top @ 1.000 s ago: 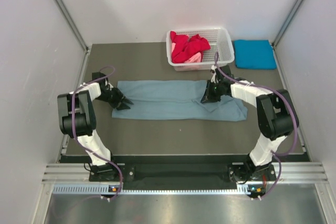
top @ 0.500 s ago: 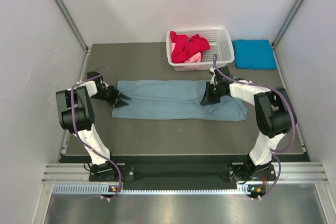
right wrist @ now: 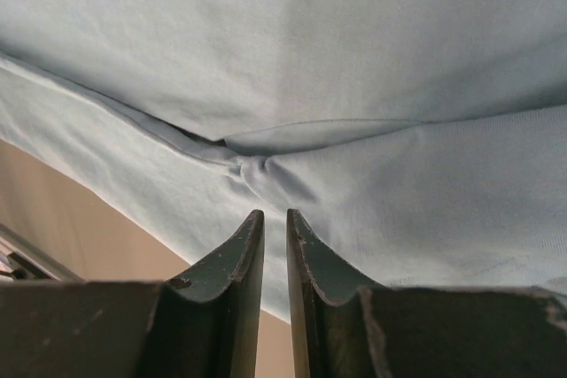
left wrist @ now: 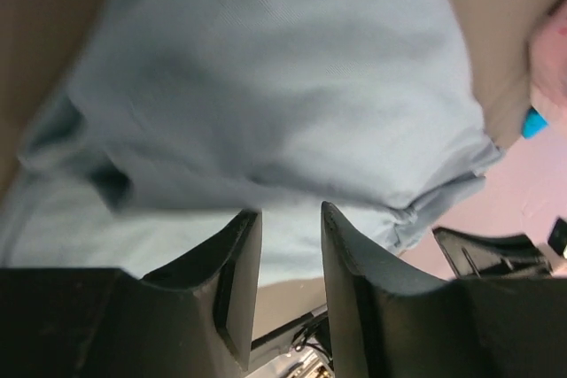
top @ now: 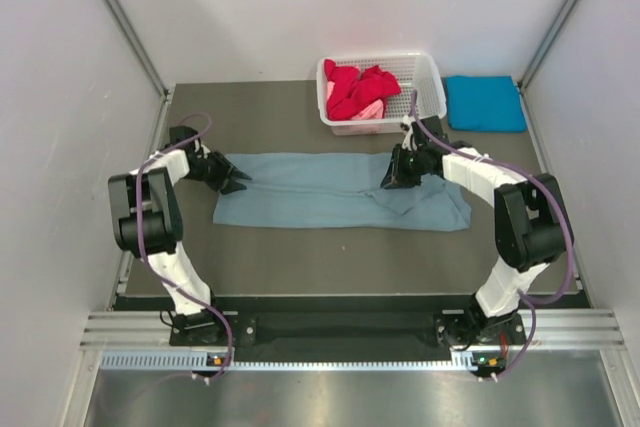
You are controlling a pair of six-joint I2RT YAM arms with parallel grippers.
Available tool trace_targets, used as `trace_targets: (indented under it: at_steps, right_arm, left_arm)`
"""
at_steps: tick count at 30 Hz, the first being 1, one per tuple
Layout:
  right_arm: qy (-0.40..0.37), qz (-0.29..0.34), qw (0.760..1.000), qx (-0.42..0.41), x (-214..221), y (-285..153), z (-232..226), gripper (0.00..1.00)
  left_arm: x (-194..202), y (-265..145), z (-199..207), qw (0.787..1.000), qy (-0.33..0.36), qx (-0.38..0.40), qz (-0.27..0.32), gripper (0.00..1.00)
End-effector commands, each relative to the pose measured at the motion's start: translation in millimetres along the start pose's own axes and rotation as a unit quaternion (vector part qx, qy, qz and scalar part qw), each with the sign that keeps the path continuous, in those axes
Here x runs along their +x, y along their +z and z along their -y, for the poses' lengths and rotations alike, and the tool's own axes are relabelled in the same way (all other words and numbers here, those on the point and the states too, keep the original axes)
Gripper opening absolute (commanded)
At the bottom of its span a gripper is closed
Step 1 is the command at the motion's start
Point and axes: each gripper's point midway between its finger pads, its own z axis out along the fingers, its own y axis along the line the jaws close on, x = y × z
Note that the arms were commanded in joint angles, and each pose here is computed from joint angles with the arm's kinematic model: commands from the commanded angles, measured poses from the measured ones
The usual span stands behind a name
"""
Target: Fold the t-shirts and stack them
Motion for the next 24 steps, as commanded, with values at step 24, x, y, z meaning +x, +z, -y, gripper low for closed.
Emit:
trace_targets:
  at_steps: [24]
  right_arm:
    - [-0.013, 0.019, 1.0, -0.014, 14, -41, -2, 0.17]
  left_arm:
    - [-35, -21, 4, 0.996, 0.033, -0.017, 0.08, 0.37]
